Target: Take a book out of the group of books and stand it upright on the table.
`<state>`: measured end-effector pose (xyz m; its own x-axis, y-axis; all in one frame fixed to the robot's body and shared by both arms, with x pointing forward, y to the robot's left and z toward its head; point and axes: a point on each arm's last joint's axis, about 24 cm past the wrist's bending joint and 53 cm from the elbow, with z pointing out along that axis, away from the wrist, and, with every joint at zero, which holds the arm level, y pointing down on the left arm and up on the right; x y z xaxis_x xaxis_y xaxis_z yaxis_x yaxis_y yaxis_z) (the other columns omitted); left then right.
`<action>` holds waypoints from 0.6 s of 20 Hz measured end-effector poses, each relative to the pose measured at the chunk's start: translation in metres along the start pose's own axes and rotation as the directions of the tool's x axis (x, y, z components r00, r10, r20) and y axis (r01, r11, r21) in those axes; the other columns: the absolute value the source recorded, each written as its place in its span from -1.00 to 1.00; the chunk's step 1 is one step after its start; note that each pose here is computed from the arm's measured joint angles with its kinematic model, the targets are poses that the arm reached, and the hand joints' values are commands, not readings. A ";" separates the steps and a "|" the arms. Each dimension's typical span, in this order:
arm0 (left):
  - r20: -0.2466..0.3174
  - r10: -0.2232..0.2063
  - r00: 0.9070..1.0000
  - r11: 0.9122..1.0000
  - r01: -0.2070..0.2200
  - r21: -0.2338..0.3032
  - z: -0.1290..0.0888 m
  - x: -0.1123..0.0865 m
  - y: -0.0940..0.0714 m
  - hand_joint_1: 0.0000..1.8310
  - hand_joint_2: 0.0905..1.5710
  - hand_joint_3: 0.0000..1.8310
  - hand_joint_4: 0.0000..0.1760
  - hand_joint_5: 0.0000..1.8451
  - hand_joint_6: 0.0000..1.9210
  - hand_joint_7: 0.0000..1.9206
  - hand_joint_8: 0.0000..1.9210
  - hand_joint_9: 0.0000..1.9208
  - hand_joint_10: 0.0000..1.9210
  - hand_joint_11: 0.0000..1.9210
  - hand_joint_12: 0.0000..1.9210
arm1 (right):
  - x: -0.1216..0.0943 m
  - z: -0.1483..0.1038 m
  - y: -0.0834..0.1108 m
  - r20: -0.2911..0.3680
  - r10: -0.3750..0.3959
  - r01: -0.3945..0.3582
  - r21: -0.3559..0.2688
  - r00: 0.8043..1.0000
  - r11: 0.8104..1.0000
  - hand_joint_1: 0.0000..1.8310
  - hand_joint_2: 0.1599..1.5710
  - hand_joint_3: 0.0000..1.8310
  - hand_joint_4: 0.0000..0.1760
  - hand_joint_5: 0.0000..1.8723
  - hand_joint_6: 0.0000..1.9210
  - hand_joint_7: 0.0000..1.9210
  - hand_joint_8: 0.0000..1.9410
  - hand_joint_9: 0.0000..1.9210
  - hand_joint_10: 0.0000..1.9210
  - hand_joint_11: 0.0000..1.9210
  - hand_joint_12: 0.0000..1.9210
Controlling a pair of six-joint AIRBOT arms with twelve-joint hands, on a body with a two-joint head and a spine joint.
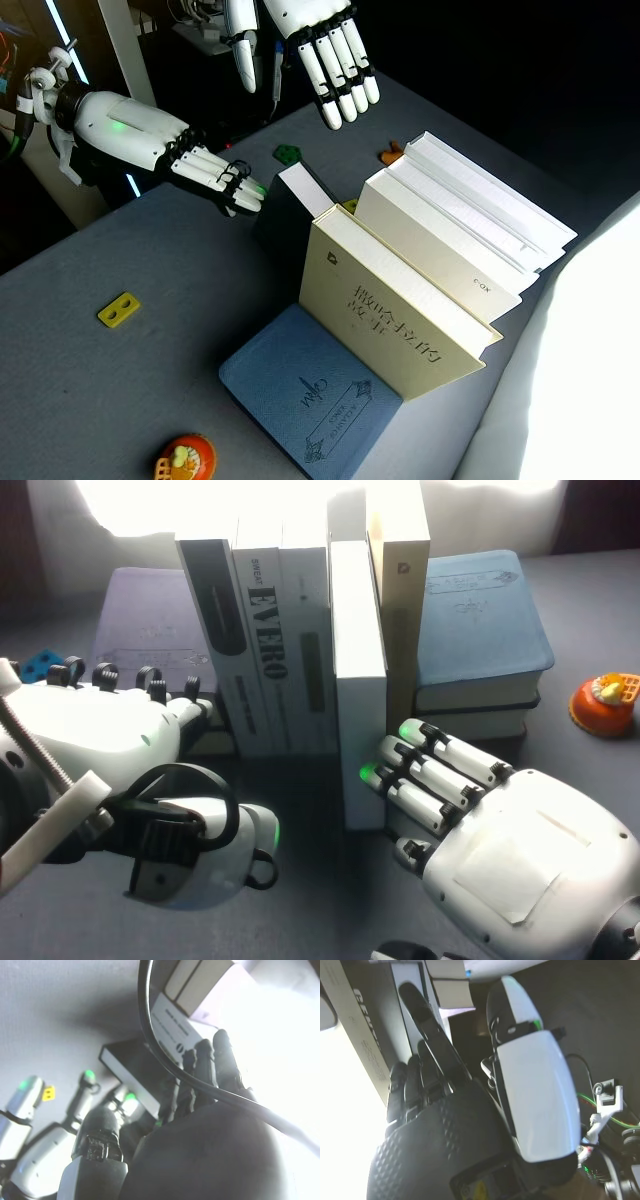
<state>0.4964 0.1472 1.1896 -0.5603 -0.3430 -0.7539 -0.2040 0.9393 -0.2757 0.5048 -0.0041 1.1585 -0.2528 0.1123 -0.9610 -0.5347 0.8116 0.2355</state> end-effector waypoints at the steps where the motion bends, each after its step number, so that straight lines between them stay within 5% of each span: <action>1: 0.000 0.000 1.000 1.000 0.000 -0.002 0.000 0.000 0.001 -1.00 0.66 -1.00 -0.74 -0.97 -0.99 -0.98 -0.99 -1.00 -1.00 -1.00 -1.00 | 0.002 -0.001 -0.001 0.001 -0.013 0.013 0.002 1.000 1.000 -0.96 0.53 -1.00 -1.00 -0.25 -0.79 -0.93 -0.99 -1.00 -1.00 -1.00 -1.00; 5: 0.000 0.000 1.000 1.000 0.000 -0.003 0.000 0.000 0.001 -1.00 0.69 -0.99 -0.74 -0.97 -0.99 -0.99 -1.00 -1.00 -1.00 -1.00 -1.00 | 0.017 -0.015 0.008 -0.062 -0.010 0.010 -0.009 0.998 1.000 -0.96 0.54 -1.00 -1.00 -0.25 -0.80 -0.93 -1.00 -1.00 -1.00 -1.00 -1.00; 12: 0.000 0.000 1.000 1.000 0.000 -0.002 0.000 0.000 0.001 -1.00 0.66 -1.00 -0.71 -0.99 -1.00 -1.00 -1.00 -1.00 -1.00 -1.00 -1.00 | -0.006 -0.034 0.016 -0.026 -0.030 0.029 -0.027 0.999 0.999 -0.97 0.55 -1.00 -1.00 -0.27 -0.83 -0.93 -1.00 -1.00 -1.00 -1.00 -1.00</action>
<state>0.4962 0.1477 1.1894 -0.5603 -0.3430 -0.7539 -0.2059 0.9393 -0.2744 0.4701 -0.0117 1.1728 -0.2575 0.0729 -0.9635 -0.5632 0.7989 0.2110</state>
